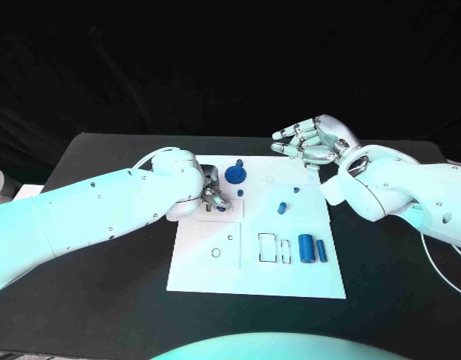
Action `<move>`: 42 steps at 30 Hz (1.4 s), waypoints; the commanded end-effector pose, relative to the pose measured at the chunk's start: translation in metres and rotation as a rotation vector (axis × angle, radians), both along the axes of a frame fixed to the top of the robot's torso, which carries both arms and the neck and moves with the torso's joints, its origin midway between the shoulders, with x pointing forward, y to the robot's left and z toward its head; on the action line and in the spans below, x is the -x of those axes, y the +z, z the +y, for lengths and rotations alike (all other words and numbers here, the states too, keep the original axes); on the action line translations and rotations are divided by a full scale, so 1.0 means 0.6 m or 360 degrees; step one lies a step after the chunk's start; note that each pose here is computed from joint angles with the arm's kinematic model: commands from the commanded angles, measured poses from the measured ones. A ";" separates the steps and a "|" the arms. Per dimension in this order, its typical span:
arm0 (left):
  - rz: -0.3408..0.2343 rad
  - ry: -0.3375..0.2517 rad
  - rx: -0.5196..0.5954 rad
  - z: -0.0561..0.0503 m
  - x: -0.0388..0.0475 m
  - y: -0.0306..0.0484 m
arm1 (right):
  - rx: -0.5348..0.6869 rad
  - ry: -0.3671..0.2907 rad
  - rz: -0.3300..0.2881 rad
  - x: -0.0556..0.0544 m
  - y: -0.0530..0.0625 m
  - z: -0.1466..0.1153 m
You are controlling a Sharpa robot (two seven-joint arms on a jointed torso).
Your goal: Assemble the parts on the task board
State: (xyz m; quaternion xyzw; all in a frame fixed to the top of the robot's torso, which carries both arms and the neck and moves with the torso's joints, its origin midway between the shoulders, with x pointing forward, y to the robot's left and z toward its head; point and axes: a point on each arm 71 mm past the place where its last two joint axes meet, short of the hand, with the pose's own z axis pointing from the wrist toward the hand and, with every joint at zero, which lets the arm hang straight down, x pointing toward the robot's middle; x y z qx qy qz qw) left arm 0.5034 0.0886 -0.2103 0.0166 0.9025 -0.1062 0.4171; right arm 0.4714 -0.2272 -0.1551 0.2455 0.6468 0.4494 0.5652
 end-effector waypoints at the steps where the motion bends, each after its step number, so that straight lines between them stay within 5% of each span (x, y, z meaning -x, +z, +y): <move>1: 0.0092 0.0046 -0.0084 0.008 0.000 -0.015 | 0.0006 0.0030 -0.0009 0.002 0.000 0.003; 14: 0.0207 0.0042 -0.0095 0.002 -0.001 -0.024 | 0.0005 0.0035 -0.0006 0.003 0.000 0.004; 42: 0.0211 0.0111 -0.0110 0.019 -0.012 -0.028 | 0.0007 0.0026 -0.0005 0.004 0.001 0.001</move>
